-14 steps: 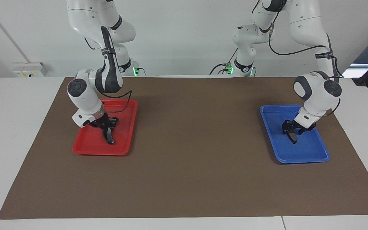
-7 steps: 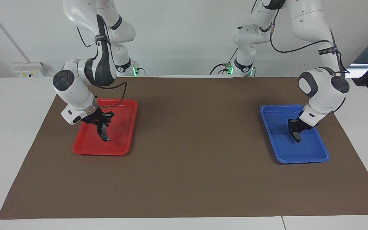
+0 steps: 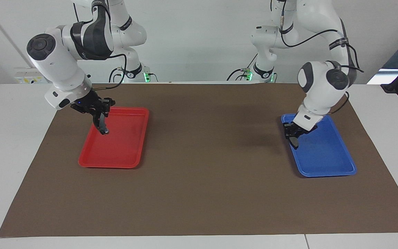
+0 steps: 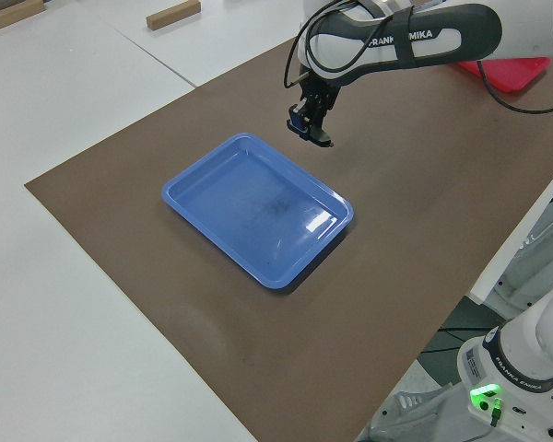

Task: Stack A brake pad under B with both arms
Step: 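Lift both brake pads out of the trays with both grippers, then place the small pad at the table center with the left gripper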

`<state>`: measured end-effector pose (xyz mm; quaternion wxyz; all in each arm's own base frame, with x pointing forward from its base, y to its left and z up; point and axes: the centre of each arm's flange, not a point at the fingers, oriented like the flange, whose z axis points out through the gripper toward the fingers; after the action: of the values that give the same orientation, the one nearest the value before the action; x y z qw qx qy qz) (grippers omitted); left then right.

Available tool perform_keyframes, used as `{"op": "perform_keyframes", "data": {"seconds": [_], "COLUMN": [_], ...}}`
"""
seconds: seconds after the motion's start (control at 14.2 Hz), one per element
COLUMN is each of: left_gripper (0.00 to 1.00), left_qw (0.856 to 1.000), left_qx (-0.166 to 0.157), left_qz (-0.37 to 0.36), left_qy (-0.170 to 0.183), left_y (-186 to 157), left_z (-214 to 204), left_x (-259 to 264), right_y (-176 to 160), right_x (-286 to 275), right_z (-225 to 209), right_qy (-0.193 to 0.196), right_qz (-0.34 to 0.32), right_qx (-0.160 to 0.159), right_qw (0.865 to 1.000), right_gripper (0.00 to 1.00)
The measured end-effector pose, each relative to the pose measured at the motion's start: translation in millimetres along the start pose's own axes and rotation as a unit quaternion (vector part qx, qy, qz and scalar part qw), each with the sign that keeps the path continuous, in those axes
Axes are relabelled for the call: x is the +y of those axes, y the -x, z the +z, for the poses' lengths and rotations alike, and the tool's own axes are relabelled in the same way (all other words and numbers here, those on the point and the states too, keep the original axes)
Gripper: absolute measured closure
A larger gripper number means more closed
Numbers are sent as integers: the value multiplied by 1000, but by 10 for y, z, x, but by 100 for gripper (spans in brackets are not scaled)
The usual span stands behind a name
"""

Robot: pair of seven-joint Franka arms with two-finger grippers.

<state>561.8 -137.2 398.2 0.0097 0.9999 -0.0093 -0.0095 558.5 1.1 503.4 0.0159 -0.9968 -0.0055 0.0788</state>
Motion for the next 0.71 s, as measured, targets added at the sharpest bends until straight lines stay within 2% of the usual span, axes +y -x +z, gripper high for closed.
{"op": "perform_keyframes", "data": {"seconds": [0.21, 0.35, 0.49, 0.71], "left_gripper": [60, 60, 60, 60], "left_qw": [1000, 999, 999, 999], "left_qx": [16, 27, 39, 43], "left_qz": [-23, -22, -25, -29], "left_qy": [4, 8, 14, 12], "left_y": [252, 397, 445, 338], "left_z": [138, 310, 478, 681], "left_x": [1059, 1552, 1887, 2185], "right_y": [-17, -15, -16, -16], "right_x": [-20, -13, -9, -9], "right_z": [86, 100, 100, 104], "right_qy": [1, 0, 0, 0], "right_qz": [-2, -1, -1, -1], "right_qx": [-4, -5, -5, -5], "right_qw": [1000, 1000, 1000, 1000], "right_gripper": [58, 58, 58, 58]}}
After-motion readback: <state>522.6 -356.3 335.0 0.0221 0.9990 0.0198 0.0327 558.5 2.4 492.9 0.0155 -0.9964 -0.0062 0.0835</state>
